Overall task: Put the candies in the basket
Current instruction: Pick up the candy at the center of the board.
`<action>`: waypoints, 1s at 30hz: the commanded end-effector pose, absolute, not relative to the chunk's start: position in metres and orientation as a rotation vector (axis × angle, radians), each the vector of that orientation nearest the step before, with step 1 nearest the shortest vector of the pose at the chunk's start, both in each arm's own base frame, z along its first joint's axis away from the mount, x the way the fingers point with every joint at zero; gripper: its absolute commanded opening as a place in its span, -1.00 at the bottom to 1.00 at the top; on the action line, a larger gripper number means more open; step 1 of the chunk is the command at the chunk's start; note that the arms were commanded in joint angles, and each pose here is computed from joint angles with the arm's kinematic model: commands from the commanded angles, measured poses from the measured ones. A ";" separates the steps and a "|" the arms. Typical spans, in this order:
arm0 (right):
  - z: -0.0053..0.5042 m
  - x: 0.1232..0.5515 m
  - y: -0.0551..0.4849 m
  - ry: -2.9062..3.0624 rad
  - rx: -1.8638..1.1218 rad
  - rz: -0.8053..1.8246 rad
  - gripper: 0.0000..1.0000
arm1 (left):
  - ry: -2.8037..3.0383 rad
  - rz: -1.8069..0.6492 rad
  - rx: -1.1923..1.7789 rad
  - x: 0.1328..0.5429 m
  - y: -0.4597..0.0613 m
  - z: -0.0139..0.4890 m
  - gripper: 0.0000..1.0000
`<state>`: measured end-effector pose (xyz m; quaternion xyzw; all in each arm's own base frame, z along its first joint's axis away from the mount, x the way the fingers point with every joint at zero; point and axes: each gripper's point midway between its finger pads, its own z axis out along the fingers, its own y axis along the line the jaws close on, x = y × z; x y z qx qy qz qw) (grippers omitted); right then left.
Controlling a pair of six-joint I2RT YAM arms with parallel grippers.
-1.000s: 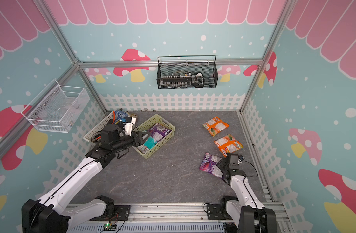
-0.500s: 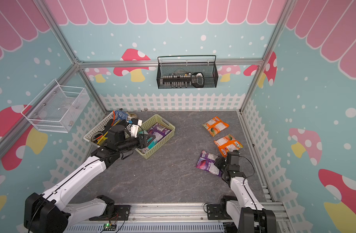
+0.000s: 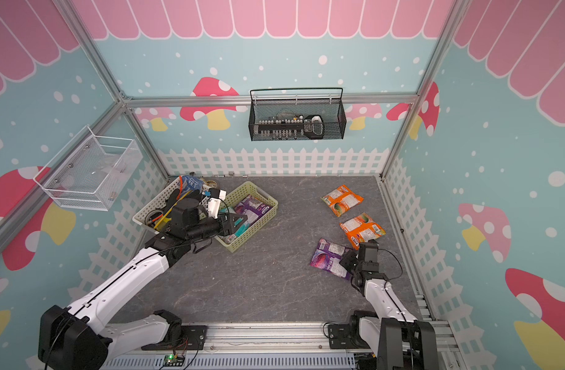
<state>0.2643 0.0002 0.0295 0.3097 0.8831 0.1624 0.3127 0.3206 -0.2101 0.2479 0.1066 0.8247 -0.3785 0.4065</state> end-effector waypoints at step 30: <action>0.259 0.277 0.232 1.742 -0.698 0.714 -1.00 | 1.360 -0.537 1.251 0.286 -0.283 0.284 0.20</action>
